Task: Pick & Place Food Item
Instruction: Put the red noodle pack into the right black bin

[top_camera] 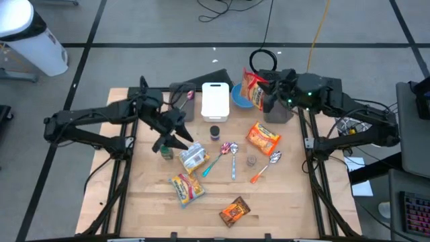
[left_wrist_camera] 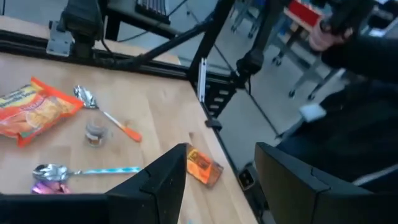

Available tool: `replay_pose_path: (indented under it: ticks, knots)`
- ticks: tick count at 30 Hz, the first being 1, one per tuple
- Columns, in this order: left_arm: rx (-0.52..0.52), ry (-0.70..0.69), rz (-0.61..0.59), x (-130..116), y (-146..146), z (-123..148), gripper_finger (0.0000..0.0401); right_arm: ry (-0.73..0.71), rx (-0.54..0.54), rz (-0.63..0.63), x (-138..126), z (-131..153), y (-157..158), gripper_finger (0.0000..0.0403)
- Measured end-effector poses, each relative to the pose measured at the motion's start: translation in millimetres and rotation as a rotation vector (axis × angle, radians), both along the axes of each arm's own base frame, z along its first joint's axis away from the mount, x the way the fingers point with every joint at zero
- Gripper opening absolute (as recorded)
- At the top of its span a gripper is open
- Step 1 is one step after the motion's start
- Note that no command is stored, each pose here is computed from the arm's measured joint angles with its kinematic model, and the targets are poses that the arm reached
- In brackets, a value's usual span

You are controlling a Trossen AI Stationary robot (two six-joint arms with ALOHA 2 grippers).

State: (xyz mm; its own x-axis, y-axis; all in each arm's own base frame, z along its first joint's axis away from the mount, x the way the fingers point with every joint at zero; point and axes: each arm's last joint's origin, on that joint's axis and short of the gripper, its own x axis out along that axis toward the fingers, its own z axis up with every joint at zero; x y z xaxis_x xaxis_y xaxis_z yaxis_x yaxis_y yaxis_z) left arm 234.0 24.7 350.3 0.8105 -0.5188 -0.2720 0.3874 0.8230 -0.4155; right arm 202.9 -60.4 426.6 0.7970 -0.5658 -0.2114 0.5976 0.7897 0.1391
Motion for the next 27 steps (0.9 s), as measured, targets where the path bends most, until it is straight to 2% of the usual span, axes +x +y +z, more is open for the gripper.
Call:
replay_pose_path:
  ticks: [4,11,22,27]
  knots:
    - [-0.072,0.008,0.023,5,-1,-22,0.02,0.049,0.0,-0.042,11,-8,-6,0.0]
    - [-0.087,-0.046,0.071,13,2,-26,0.02,0.195,-0.064,-0.2,19,-22,-20,0.0]
    - [0.008,-0.259,0.415,18,18,-7,0.02,0.309,-0.083,-0.297,5,-29,-47,0.0]
    - [0.017,-0.269,0.529,17,28,-6,0.02,0.289,-0.032,-0.188,6,-42,-59,0.0]
